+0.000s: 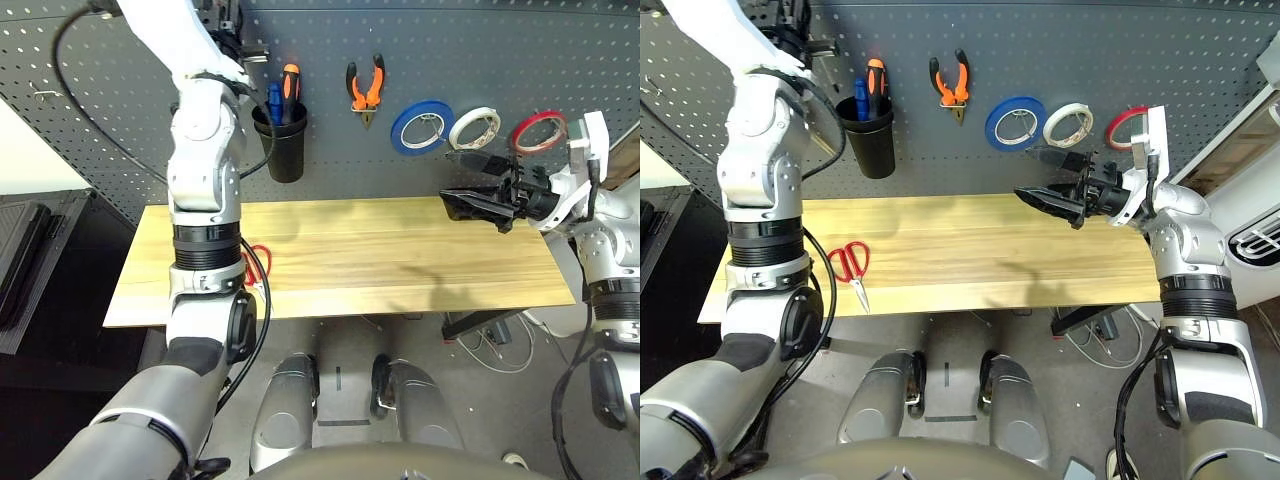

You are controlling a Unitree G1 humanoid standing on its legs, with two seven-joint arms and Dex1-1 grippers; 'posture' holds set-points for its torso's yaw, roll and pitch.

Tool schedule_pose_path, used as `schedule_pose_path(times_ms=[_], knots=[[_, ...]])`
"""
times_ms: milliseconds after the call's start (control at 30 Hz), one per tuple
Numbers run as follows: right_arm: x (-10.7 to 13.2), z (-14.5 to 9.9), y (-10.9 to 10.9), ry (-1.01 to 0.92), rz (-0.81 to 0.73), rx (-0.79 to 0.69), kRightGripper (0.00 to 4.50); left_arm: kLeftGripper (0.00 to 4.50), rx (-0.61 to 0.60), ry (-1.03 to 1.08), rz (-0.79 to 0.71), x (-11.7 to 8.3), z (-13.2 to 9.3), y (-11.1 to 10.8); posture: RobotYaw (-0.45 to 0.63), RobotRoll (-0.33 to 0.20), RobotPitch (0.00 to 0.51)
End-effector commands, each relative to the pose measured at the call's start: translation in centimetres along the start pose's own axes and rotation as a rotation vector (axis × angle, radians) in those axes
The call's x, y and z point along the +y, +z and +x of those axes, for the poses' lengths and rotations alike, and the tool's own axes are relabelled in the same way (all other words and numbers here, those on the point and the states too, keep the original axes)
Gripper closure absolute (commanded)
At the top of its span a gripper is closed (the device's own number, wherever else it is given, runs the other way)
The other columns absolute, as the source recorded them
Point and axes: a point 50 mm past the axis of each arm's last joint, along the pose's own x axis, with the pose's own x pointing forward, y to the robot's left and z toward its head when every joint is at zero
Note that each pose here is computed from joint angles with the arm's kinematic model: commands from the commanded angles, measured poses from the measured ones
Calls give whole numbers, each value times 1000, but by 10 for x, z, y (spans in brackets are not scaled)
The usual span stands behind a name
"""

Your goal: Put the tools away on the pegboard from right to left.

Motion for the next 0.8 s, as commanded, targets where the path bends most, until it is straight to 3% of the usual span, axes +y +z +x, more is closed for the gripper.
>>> schedule_pose_path(times_ms=[33,433,633,733,767,800], knots=[[2,-1,1,-6,-17,4,0,3667,19,-28,65,-3,-6,-20,12,0,63],[4,4,0,-21,-18,-39,0,3667,89,-43,152,3,-10,-54,-4,0,58],[4,5,-3,-18,-14,-37,0,1523,87,-86,222,6,-12,-52,12,0,61],[4,8,-5,-4,-4,-33,0,343,69,-113,283,20,-16,-41,28,0,65],[5,8,-6,3,0,-29,0,17,69,-118,277,24,-18,-36,44,0,69],[4,8,-6,7,4,-26,0,17,62,-126,298,31,-20,-28,44,0,69]])
